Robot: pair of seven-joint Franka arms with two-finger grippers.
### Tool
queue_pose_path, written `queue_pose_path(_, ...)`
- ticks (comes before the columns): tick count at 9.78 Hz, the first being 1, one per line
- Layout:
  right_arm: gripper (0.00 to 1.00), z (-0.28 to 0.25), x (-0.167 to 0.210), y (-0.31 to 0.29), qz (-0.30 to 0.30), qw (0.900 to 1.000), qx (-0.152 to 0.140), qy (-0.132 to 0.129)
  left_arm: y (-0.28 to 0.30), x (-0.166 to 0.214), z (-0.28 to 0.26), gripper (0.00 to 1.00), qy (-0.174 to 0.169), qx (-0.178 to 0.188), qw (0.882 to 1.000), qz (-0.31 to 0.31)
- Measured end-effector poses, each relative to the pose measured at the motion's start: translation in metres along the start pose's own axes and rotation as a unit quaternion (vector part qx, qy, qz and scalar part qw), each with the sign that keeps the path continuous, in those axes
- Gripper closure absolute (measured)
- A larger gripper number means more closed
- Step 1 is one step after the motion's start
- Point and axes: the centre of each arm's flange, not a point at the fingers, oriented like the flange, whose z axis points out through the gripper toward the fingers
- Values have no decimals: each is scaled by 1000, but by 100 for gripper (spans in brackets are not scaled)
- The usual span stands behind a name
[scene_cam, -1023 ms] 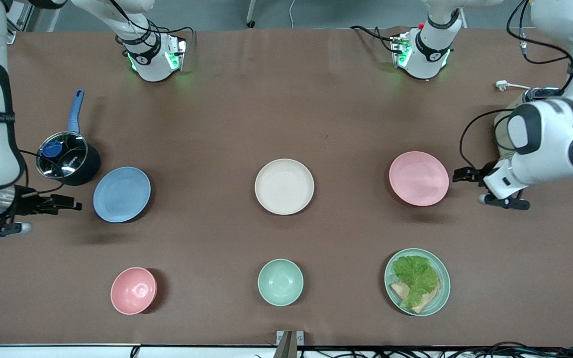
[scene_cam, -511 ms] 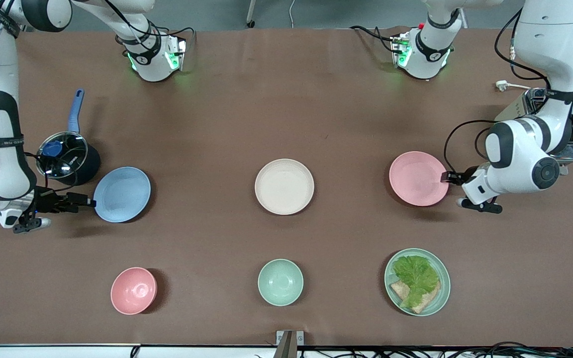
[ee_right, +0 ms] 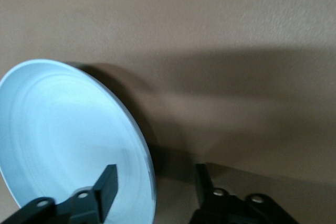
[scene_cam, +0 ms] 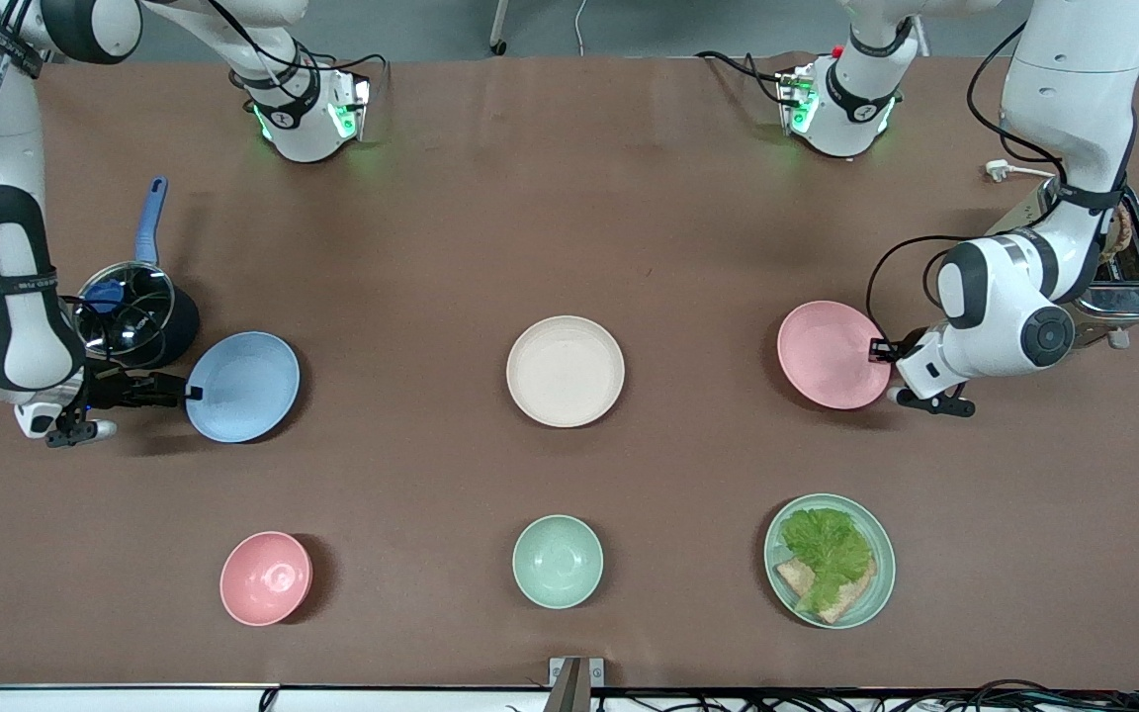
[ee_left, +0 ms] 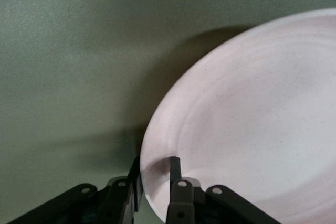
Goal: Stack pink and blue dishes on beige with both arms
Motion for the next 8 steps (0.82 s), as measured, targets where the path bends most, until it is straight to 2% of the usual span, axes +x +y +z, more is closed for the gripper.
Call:
queue_pose_path(1,44,2,-2,0,2,1000,2,-1,2,1,-12,89,7,-1,1000,3)
queue_pose_path(4,62,7,-5,0,22,999,25,13,37,10,-63,94,7,-16,1000,23)
queue_pose_path(6,93,4,-6,2,31,999,31,13,126,25,-87,94,18,-26,999,6)
queue_pose_path(8,95,-18,3,-3,37,998,42,11,220,26,-89,95,15,-38,999,-29)
